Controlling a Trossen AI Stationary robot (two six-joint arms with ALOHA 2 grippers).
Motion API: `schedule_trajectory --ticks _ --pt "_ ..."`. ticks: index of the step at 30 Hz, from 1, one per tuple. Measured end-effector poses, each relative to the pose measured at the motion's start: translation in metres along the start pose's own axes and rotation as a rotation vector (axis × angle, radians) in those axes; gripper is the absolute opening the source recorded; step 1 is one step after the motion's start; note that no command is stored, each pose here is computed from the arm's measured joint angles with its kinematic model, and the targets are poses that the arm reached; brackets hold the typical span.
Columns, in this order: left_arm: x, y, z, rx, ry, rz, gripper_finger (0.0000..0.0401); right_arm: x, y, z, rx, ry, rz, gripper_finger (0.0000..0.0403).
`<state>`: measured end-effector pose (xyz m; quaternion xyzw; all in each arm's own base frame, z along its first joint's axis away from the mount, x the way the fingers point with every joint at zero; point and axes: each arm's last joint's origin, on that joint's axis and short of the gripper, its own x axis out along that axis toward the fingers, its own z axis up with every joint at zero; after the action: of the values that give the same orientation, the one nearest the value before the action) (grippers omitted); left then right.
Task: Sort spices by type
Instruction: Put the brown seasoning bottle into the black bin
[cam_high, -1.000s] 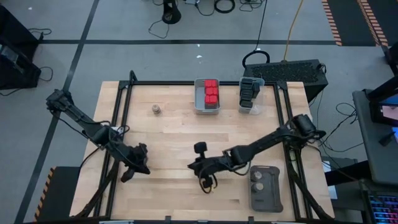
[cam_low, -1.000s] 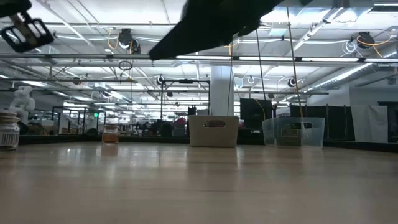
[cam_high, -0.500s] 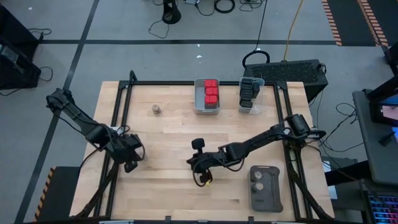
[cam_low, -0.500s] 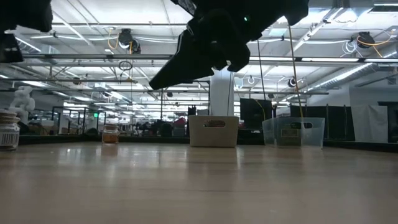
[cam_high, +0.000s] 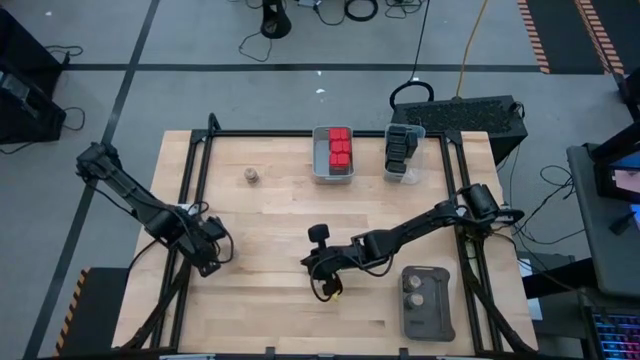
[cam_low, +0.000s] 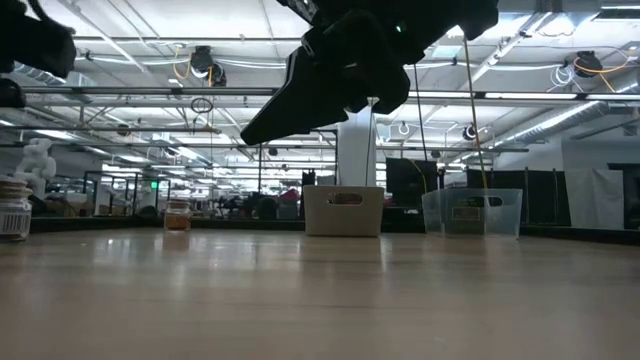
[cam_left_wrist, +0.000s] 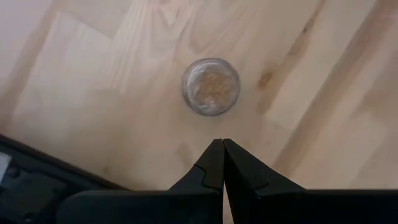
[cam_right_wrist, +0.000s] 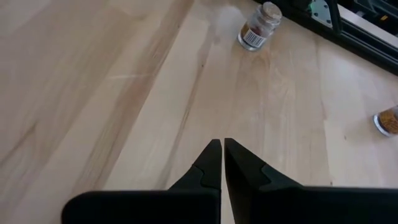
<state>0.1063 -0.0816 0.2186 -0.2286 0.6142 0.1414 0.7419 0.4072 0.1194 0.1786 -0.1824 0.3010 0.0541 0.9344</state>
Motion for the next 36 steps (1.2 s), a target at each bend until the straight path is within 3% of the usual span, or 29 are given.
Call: schedule_trajectory --ticks 12,22,36 --pt "0.029 -0.015 0.004 0.17 0.098 0.179 0.0008 0.0 0.0 0.0 0.001 -0.003 -0.003 0.0" --pt "0.047 -0.029 0.008 0.196 0.104 0.179 0.0008 0.0 0.0 0.0 0.001 -0.004 -0.003 0.0" --pt "0.067 -0.028 0.016 0.212 0.156 0.296 0.0008 0.0 0.0 0.001 0.001 -0.004 -0.003 0.0"
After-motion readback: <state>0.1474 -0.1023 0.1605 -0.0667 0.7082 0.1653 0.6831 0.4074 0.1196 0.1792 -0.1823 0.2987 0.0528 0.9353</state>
